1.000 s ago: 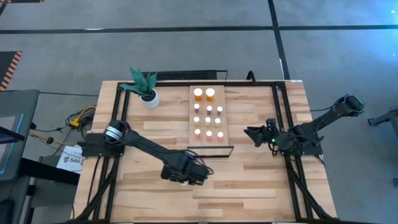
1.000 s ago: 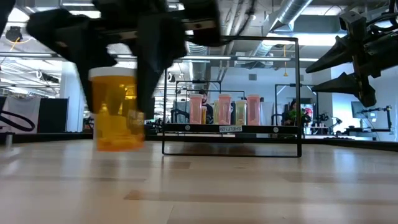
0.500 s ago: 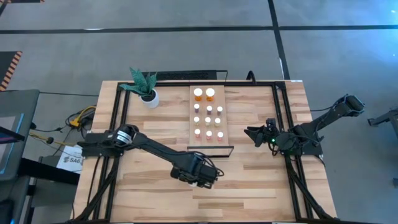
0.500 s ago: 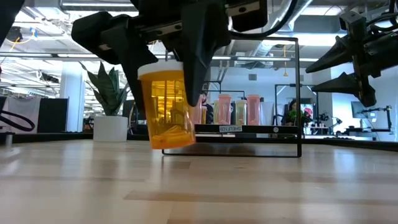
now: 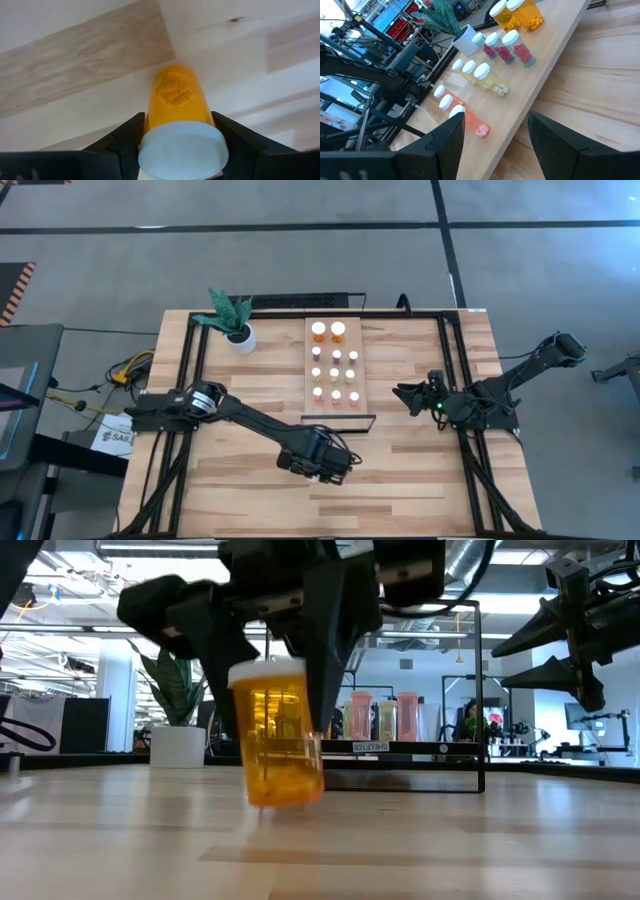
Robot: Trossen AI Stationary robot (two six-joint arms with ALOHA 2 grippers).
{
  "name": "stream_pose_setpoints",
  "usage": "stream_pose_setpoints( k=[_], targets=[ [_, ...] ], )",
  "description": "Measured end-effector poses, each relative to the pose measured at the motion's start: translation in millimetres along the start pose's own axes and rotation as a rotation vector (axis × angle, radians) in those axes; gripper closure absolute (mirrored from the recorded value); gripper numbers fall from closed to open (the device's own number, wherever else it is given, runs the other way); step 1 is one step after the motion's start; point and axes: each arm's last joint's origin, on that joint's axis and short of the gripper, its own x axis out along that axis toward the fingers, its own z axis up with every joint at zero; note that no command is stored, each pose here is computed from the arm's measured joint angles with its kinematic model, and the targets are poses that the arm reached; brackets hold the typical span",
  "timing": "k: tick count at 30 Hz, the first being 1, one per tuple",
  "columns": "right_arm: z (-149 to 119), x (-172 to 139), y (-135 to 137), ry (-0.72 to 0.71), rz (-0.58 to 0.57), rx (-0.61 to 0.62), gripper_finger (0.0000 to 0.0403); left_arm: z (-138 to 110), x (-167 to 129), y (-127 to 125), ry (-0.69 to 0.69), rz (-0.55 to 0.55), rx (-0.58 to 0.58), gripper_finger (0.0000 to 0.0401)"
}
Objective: Pick and place medicine bottles onto shelf by color
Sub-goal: Put the orange pill bottle on the shelf aligned with the other orange pill bottles
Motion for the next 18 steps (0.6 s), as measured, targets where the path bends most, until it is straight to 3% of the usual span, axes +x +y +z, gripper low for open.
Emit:
stream_pose_setpoints(
  k=[11, 18],
  targets=[
    [0.0, 0.0, 0.0, 0.0, 0.0, 0.0, 0.0163, 2.8, 3.5, 0.2, 0.01, 0.012, -0.008, 0.0209],
    [0.0, 0.0, 0.0, 0.0, 0.0, 0.0, 0.0163, 4.3, 3.3, 0.2, 0.005, 0.011, -0.001, 0.0182]
  ],
)
